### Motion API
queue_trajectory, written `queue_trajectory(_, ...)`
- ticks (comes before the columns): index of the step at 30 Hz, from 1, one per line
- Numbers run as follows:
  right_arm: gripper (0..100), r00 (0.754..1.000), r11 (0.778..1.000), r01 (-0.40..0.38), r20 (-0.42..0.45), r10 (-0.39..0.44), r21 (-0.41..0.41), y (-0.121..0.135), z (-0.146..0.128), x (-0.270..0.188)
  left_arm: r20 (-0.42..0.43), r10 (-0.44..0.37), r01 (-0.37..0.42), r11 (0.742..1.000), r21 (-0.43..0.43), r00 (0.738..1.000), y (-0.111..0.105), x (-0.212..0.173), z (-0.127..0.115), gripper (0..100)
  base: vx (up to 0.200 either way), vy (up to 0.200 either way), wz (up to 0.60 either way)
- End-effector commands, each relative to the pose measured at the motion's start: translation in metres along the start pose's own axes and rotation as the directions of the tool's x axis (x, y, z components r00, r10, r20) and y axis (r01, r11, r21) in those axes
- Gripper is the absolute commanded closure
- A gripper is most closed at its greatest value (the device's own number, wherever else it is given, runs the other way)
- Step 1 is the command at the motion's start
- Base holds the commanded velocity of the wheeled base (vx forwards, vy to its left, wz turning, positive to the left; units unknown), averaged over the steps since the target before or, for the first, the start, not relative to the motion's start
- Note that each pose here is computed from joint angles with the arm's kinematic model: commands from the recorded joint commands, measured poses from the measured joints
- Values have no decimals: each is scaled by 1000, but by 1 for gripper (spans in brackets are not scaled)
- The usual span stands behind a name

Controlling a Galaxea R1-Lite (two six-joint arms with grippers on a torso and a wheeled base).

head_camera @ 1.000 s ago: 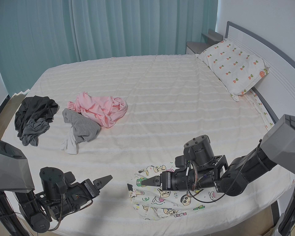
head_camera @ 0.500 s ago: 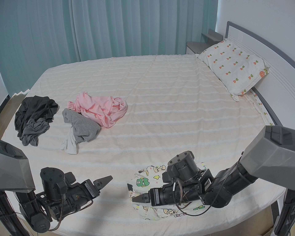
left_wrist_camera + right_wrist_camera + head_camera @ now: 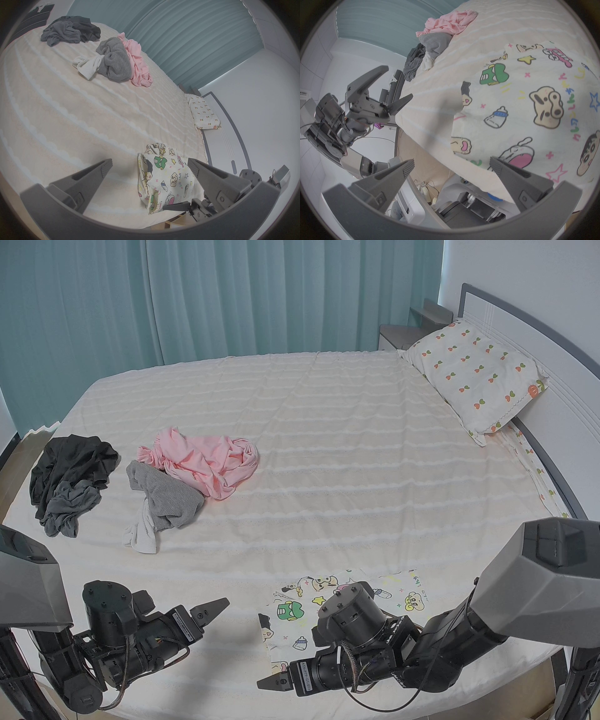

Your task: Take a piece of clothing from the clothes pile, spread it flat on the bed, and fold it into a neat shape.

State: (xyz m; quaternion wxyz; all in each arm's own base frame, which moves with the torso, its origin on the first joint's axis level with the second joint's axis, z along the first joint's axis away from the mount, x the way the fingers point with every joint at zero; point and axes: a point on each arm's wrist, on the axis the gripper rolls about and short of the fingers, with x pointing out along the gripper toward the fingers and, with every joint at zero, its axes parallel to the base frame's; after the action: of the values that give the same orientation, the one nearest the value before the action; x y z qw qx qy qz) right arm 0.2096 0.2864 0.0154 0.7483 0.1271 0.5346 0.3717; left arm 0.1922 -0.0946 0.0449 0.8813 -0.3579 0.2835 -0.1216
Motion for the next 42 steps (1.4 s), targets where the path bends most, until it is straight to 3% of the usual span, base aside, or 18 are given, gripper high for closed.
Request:
queue_trajectory(1, 0, 1000, 1000, -1, -17, 1, -3, 1, -5, 2, -17, 21, -21, 1000, -1, 1000, 4, -2, -3, 0, 0, 0, 0)
queue_trajectory(6, 0, 1000, 1000, -23, -1, 23, -19, 11, -4, -5, -16, 19, -19, 1000, -1, 1000, 4, -2, -3, 0, 0, 0, 0)
queue_trajectory(11, 0, 977, 991, -124, 168, 129, -43, 39, 24, -67, -15, 20, -20, 1000, -1, 1000, 4, -2, -3, 0, 0, 0, 0)
queue_trajectory(16, 0, 954, 993, -117, 274, 120, -29, 29, 47, -91, -15, 20, -20, 1000, -1, 1000, 4, -2, -3, 0, 0, 0, 0)
queue_trajectory(21, 0, 946, 997, -75, 319, 64, 23, 8, 80, -71, -12, 21, -21, 1000, -6, 1000, 3, -2, -3, 0, 0, 0, 0)
queue_trajectory(23, 0, 938, 998, -7, 347, -15, 64, -2, 99, -52, -3, 23, -23, 1000, -7, 1000, 3, -3, -2, 0, 0, 0, 0)
queue_trajectory(24, 0, 938, 998, -7, 347, -15, 64, -2, 99, -52, -3, 23, -23, 1000, -7, 1000, 3, -3, -2, 0, 0, 0, 0)
queue_trajectory(25, 0, 930, 992, 69, 355, -101, 102, -8, 109, -36, 3, 22, -22, 999, -26, 1000, 3, -3, -1, 0, 0, 0, 0)
queue_trajectory(28, 0, 911, 980, 141, 370, -184, 139, -19, 118, -26, 10, 10, -9, 999, -46, 1000, 1, -4, 0, 0, 0, 0, 0)
queue_trajectory(36, 0, 908, 976, 171, 364, -208, 132, -26, 117, -25, 19, 3, -3, 999, -46, 1000, 0, -3, 0, 0, 175, 0, 0)
queue_trajectory(42, 0, 898, 966, 254, 358, -257, 57, -37, 115, -20, 18, 3, -2, 999, -46, 1000, 0, -3, 0, 0, 67, 0, 0)
